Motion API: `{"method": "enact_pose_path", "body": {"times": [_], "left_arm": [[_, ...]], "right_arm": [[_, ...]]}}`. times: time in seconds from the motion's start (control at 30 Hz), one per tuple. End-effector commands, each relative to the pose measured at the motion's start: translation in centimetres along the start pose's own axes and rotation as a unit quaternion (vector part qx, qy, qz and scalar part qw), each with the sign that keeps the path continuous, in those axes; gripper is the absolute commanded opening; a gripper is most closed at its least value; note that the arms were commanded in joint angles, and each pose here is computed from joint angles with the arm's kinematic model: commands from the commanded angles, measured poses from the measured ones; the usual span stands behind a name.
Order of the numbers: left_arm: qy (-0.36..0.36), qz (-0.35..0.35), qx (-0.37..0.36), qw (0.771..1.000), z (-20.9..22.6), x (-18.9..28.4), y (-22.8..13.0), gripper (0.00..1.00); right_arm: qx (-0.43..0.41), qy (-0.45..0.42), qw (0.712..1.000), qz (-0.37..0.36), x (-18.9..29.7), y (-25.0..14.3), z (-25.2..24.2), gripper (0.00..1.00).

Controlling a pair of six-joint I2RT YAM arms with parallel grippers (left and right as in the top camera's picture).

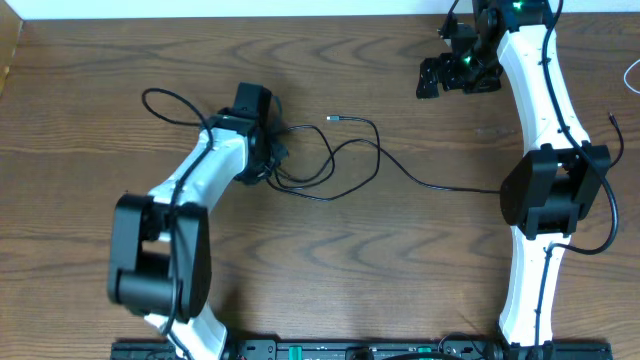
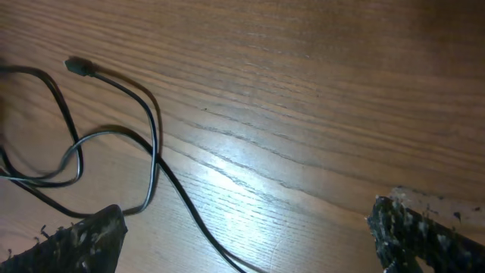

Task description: Untangle cables

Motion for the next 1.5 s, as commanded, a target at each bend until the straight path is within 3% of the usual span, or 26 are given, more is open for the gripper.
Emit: {"method": "enact_pose_path", "body": {"times": [0.0,0.17,0.37,0.57,0.73,0.87,1.13,1.2,1.47], "left_arm": [[-0.069,-0.084,-0.028,0.994,-2.1,6.1,2.1,0.08],[-0.147,-0.171,-0.037,0.974,-3.2,12.9,2.6,0.07],[-0.244,-0.277,-0.055,0.928,-4.1,21.1,2.4,0.07],[-0.288,-0.332,-0.063,0.896,-4.3,25.1,2.1,0.07],[-0.302,-0.35,-0.053,0.885,-4.4,26.0,2.4,0.07],[-0.285,-0.366,-0.039,0.885,-4.1,26.1,2.8,0.08],[-0.21,-0.35,-0.007,0.913,-2.7,23.0,3.8,0.08],[-0.202,-0.344,0.002,0.917,-2.3,22.2,4.4,0.08],[-0.192,-0.337,0.019,0.922,-1.7,21.3,5.1,0.07]], "right_arm": [[-0.001,0.011,1.0,-0.007,0.8,-0.1,0.7,0.98],[0.001,0.021,1.0,-0.011,0.8,0.1,0.9,0.99],[0.01,0.088,0.996,-0.019,1.0,0.5,2.4,0.97],[0.062,0.165,0.984,-0.013,1.3,0.2,4.3,0.96],[0.132,0.189,0.973,-0.007,1.0,-0.6,6.0,0.97],[0.112,0.172,0.979,0.007,0.3,-1.1,6.7,0.95],[-0.017,0.099,0.99,0.095,-4.9,-4.5,7.9,0.72],[-0.057,0.059,0.991,0.105,-6.5,-5.4,7.9,0.71],[-0.087,0.028,0.987,0.13,-11.1,-8.4,9.4,0.54]]}}
Point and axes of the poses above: each gripper's point midway between its finger pads, its own x axis back along the fingers, its own z axis along the line the jaws close on, y = z × x, the point moved 7 cm from there along x, back along the fingers, and after that the axes turned 14 degrees about -x, right-handed, at the moved point
